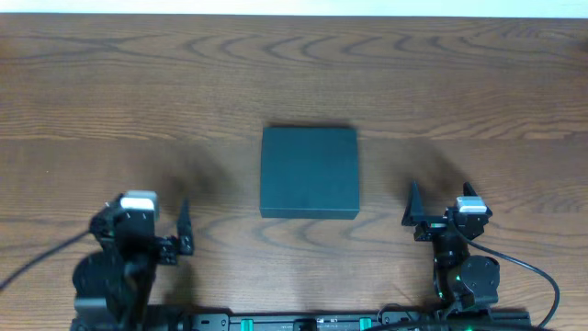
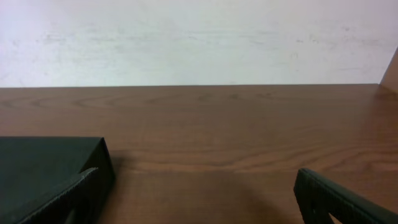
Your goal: Pack container
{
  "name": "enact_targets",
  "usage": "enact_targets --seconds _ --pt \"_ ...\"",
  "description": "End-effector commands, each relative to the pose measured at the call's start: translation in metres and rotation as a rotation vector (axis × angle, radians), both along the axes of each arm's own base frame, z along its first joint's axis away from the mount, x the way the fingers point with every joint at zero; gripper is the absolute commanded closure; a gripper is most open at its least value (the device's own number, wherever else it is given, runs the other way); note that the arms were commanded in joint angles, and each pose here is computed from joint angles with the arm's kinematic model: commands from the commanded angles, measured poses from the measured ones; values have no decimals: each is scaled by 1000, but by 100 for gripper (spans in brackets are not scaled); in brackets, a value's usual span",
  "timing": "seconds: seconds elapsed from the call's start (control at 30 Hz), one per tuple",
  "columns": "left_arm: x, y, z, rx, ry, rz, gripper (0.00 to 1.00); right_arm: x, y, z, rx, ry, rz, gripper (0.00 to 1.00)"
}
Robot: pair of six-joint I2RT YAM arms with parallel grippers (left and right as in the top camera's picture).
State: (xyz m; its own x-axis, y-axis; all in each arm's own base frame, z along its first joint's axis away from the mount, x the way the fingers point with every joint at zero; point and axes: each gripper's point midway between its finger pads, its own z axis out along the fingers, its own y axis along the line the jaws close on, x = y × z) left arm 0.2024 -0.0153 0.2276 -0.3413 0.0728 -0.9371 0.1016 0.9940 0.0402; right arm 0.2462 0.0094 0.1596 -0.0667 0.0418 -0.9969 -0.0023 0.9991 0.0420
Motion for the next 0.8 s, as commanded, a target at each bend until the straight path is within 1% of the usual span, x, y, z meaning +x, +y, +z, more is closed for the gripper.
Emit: enact_targets --seconds 0.0,0.13,0.2,0.37,0.47,0.53,0.67,0.77 --pt "-3 -23 -13 -92 -41 -105 1 0 -3 0 17 -4 -17 1" --pt "11 -24 -16 -92 -209 -108 1 0 -3 0 17 -4 -17 1" --pt "21 -23 -19 -91 -269 -100 1 0 -3 0 17 -4 -17 1" --pt "35 -21 -31 -78 -350 -85 2 0 -3 0 17 -4 -17 1" --pt "40 -23 -56 -67 -322 -90 2 0 -3 0 17 -4 -17 1" --pt "40 -25 -74 -68 -264 -102 2 0 -3 0 17 -4 -17 1" --pt "36 -36 -87 -74 -208 -160 2 0 -3 0 17 -4 -17 1" --pt "34 -44 -86 -83 -207 -198 2 0 -3 0 17 -4 -17 1"
